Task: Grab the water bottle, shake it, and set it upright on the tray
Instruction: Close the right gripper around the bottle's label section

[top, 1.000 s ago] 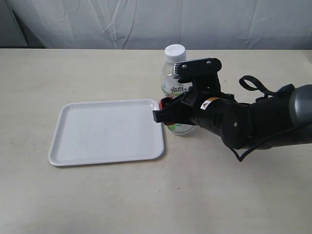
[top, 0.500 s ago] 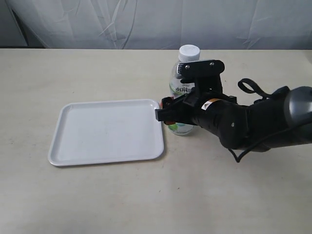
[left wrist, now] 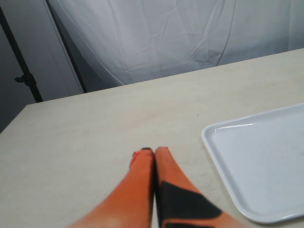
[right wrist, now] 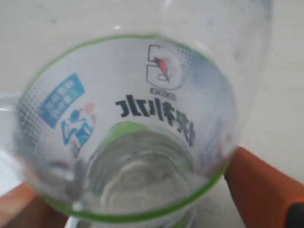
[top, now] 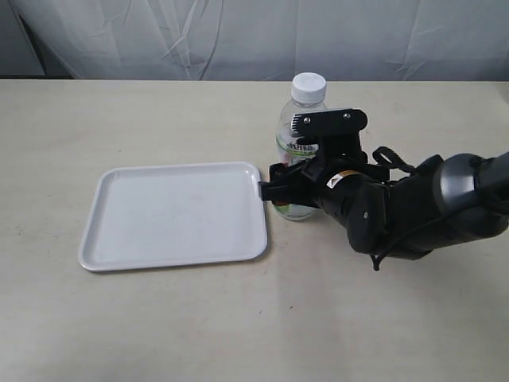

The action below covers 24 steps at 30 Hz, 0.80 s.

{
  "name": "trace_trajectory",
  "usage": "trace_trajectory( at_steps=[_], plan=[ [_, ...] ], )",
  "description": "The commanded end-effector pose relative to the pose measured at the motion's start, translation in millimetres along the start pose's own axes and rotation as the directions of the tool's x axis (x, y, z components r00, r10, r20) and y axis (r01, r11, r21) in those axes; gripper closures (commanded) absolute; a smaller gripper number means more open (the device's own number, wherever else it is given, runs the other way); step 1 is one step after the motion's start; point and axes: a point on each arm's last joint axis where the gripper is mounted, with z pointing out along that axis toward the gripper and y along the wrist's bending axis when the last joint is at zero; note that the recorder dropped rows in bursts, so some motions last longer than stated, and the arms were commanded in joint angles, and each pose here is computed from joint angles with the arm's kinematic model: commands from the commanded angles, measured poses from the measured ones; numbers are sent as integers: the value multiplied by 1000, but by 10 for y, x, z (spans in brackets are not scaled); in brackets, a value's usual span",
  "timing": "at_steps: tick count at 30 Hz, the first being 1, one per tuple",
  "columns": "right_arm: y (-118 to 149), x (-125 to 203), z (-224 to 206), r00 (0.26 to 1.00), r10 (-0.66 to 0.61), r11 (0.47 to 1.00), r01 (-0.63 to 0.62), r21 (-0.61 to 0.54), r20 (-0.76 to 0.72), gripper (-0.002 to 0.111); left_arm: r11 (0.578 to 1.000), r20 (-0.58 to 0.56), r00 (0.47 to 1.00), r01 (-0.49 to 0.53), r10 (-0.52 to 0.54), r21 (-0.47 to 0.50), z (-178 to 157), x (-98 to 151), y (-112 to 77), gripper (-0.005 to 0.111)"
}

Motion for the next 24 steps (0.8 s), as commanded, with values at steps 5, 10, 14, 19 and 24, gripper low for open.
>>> trace_trajectory(
  at_steps=[5,10,14,19,24],
  plan=[
    [59,-123,20,997,0,999,4,-47,80,28,1000,-1,1000,6,-6,1,0,12,-3,106],
    [63,-118,54,996,2,999,1,-40,85,28,1000,-1,1000,6,-6,1,0,12,-3,106],
    [51,-70,112,994,-11,1000,13,-20,107,28,1000,-1,1000,6,-6,1,0,12,-3,106],
    [114,-194,146,989,-18,999,25,-44,146,33,1000,-1,1000,6,-6,1,0,12,-3,106],
    [200,-283,194,996,9,997,-2,-83,90,80,1000,-1,1000,6,-6,1,0,12,-3,106]
  ],
)
